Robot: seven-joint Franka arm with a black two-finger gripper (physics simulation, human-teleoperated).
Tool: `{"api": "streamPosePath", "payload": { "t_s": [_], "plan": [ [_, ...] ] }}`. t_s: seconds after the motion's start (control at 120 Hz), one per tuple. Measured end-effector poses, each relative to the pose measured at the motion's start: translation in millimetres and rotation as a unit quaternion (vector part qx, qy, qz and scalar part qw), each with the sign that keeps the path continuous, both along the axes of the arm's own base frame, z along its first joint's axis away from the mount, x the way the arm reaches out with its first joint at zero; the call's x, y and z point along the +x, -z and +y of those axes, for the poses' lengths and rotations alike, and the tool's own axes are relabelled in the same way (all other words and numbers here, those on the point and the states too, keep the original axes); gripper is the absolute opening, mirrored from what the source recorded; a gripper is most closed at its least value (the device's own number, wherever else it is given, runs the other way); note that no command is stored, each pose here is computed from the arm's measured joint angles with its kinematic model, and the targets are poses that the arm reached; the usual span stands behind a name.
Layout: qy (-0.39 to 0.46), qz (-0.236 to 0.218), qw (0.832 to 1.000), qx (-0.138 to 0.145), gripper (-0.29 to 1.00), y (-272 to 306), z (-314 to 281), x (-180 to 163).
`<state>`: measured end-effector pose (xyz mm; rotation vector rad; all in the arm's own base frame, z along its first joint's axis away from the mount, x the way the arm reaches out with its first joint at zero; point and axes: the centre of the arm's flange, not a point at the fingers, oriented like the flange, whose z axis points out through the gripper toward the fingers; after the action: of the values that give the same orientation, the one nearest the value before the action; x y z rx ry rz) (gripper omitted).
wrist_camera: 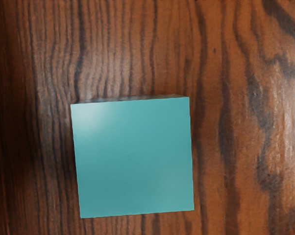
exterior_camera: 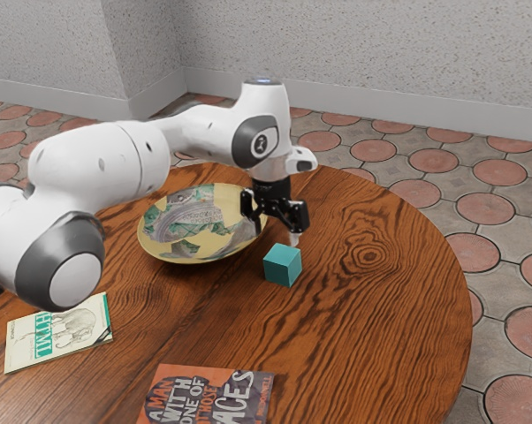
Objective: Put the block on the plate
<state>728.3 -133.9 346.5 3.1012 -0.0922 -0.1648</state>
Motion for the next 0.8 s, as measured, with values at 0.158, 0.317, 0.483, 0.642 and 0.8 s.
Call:
{"api": "streamPosePath", "payload": {
  "t_s": [0.158, 0.317, 0.483, 0.642, 0.8],
  "plan": [
    [-0.006, -0.018, 1.0, -0.003, 0.7, -3.7, 2.6, 6.1],
    [-0.009, -0.024, 1.0, -0.006, 0.7, 5.4, 3.4, 8.6],
    [-0.013, -0.024, 1.0, -0.01, 0.7, 22.0, 4.7, 10.6],
    [-0.021, -0.017, 0.999, -0.017, 0.7, 42.7, 11.2, 8.3],
    [-0.022, -0.018, 0.999, -0.024, 0.7, 56.1, 9.3, 7.5]
  ]
}}
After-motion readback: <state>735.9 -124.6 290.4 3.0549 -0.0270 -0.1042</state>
